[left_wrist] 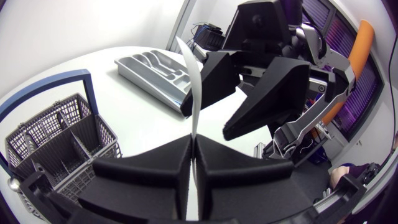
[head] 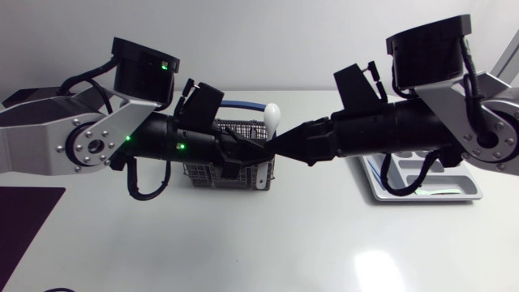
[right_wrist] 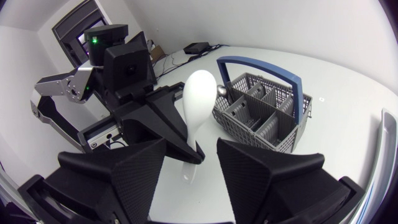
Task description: Unload the cutlery basket into the drawer organizer.
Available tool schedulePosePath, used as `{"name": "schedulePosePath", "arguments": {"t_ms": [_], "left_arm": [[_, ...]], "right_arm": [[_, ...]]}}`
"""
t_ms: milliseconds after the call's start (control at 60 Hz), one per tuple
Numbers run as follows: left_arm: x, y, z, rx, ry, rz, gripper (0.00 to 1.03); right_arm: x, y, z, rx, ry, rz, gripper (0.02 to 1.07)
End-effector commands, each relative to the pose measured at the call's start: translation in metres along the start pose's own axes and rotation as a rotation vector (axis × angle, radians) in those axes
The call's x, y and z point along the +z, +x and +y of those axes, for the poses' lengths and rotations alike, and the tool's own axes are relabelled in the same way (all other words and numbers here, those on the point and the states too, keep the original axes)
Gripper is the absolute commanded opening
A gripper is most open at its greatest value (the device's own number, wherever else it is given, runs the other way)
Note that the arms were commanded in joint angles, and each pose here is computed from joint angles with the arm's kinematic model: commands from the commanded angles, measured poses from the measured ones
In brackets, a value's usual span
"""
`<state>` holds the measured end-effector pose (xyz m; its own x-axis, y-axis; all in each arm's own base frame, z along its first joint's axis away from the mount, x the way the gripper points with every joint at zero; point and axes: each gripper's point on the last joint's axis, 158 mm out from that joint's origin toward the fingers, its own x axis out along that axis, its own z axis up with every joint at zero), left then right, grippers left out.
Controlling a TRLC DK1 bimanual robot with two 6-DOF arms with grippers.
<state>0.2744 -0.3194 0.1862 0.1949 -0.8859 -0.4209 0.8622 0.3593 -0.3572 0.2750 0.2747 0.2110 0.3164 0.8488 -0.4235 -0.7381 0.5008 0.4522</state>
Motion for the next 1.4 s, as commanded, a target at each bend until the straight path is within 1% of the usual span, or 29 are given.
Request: {"name": "schedulePosePath", "arguments": {"t_ms": [0, 167, 200, 250, 383, 467, 500, 550, 583, 650, 733, 917, 967, 983, 1000, 1017, 1050, 1117, 1133, 1200, 1283, 1333, 1383], "left_arm": [[-0.009, 0.003, -0.003, -0.02, -0.041, 0.018, 0.03], [-0.008, 0.003, -0.006, -0.026, -0.04, 0.017, 0.03], [-0.008, 0.003, -0.007, -0.028, -0.04, 0.018, 0.03], [-0.008, 0.003, -0.007, -0.028, -0.039, 0.017, 0.03], [-0.008, 0.004, -0.008, -0.03, -0.039, 0.018, 0.03], [-0.009, 0.004, -0.009, -0.033, -0.038, 0.019, 0.03], [-0.008, 0.005, -0.01, -0.035, -0.035, 0.019, 0.03], [-0.008, 0.005, -0.01, -0.035, -0.034, 0.018, 0.03], [-0.008, 0.005, -0.01, -0.035, -0.034, 0.018, 0.03], [-0.008, 0.005, -0.01, -0.035, -0.035, 0.017, 0.03], [-0.008, 0.005, -0.01, -0.035, -0.035, 0.017, 0.03], [-0.007, 0.005, -0.009, -0.033, -0.036, 0.008, 0.05], [-0.006, 0.005, -0.007, -0.029, -0.04, 0.006, 0.11], [-0.007, 0.004, -0.006, -0.028, -0.043, 0.007, 0.18], [-0.007, 0.004, -0.006, -0.028, -0.044, 0.007, 0.2], [-0.008, 0.004, -0.006, -0.028, -0.05, 0.008, 0.26], [-0.008, 0.005, -0.006, -0.028, -0.051, 0.009, 0.29], [-0.009, 0.005, -0.006, -0.028, -0.051, 0.009, 0.3], [-0.009, 0.005, -0.007, -0.029, -0.05, 0.01, 0.32], [-0.01, 0.005, -0.007, -0.029, -0.049, 0.01, 0.44], [-0.01, 0.003, -0.01, -0.033, -0.039, 0.008, 0.62], [-0.009, 0.002, -0.013, -0.035, -0.03, 0.007, 0.69], [-0.009, -0.002, -0.016, -0.034, -0.019, 0.008, 0.73]], "right_arm": [[0.008, 0.002, -0.004, -0.003, 0.026, -0.011, 0.68], [0.011, 0.004, -0.007, -0.005, 0.031, -0.012, 0.66], [0.012, 0.004, -0.007, -0.005, 0.032, -0.015, 0.62], [0.013, 0.005, -0.01, -0.009, 0.038, -0.016, 0.59], [0.015, 0.009, -0.011, -0.005, 0.047, -0.018, 0.47], [0.016, 0.01, -0.011, -0.002, 0.049, -0.02, 0.45], [0.015, 0.011, -0.01, 0.0, 0.049, -0.019, 0.39], [0.015, 0.012, -0.009, 0.003, 0.049, -0.02, 0.34], [0.016, 0.012, -0.008, 0.007, 0.048, -0.022, 0.29], [0.015, 0.013, -0.007, 0.009, 0.049, -0.021, 0.23], [0.014, 0.013, -0.004, 0.018, 0.048, -0.016, 0.12], [0.012, 0.013, -0.002, 0.029, 0.044, -0.015, 0.08], [0.011, 0.013, -0.002, 0.029, 0.045, -0.014, 0.08], [0.01, 0.013, -0.002, 0.028, 0.046, -0.013, 0.08], [0.01, 0.013, -0.002, 0.028, 0.046, -0.013, 0.08], [0.01, 0.013, -0.002, 0.028, 0.046, -0.013, 0.08], [0.01, 0.012, -0.002, 0.029, 0.044, -0.015, 0.08], [0.009, 0.011, -0.001, 0.029, 0.042, -0.016, 0.08], [0.009, 0.011, -0.001, 0.029, 0.042, -0.016, 0.08], [0.01, 0.01, -0.002, 0.027, 0.04, -0.02, 0.08], [0.012, 0.007, -0.004, 0.021, 0.041, -0.028, 0.08], [0.013, 0.005, -0.006, 0.015, 0.042, -0.033, 0.08], [0.013, 0.003, -0.008, 0.009, 0.038, -0.035, 0.08]]}}
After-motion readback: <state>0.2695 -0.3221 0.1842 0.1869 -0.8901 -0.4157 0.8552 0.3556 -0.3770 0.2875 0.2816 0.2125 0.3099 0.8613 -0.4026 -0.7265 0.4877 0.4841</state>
